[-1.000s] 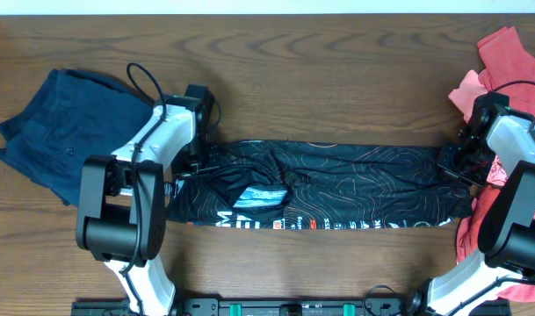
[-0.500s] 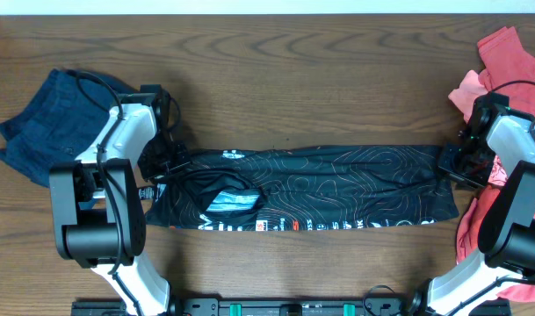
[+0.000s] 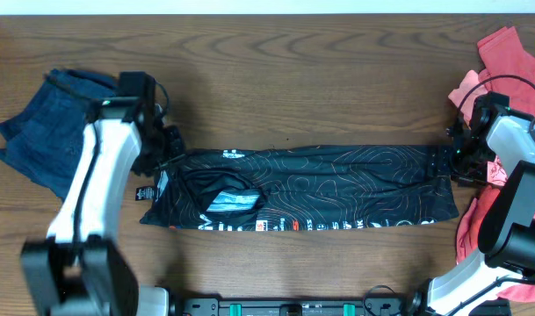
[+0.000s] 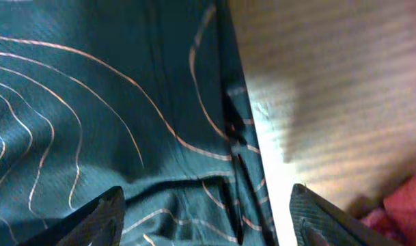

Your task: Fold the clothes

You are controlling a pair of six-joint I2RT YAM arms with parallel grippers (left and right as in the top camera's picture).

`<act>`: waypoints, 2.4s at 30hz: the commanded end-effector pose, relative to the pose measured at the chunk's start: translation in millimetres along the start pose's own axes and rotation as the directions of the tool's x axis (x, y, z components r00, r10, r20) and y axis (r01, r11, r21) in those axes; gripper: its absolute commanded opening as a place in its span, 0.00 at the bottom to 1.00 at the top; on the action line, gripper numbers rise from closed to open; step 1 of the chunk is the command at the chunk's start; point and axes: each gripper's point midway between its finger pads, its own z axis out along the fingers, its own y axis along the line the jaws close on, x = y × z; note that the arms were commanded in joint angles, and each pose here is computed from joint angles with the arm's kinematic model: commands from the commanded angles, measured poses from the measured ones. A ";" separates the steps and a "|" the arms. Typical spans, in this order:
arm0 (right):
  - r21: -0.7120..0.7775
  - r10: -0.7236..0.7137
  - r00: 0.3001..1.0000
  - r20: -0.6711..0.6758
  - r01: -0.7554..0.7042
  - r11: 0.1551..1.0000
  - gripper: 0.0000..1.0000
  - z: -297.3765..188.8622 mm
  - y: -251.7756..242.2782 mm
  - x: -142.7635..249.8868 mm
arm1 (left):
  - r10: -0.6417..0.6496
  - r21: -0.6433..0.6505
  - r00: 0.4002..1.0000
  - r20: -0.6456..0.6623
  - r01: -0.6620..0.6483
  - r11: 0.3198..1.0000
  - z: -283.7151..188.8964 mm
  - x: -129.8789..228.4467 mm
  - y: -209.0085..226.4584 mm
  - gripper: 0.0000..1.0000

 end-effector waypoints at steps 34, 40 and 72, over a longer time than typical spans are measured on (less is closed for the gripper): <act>0.004 -0.004 0.999 -0.048 0.004 1.000 0.01 -74.7 61.3 -6.3 | 0.008 0.029 0.997 0.071 -0.010 1.000 -31.4 4.8 -2.8 0.49; 0.026 -0.077 0.993 -0.084 0.079 0.997 0.01 -69.9 126.2 16.5 | 0.007 0.028 0.998 0.069 -0.009 1.000 -31.4 5.3 -2.6 0.49; -0.241 -0.498 0.862 -0.089 0.467 0.851 0.20 -31.3 304.4 93.4 | 0.007 0.024 0.998 0.059 -0.008 1.000 -31.2 7.7 -1.7 0.53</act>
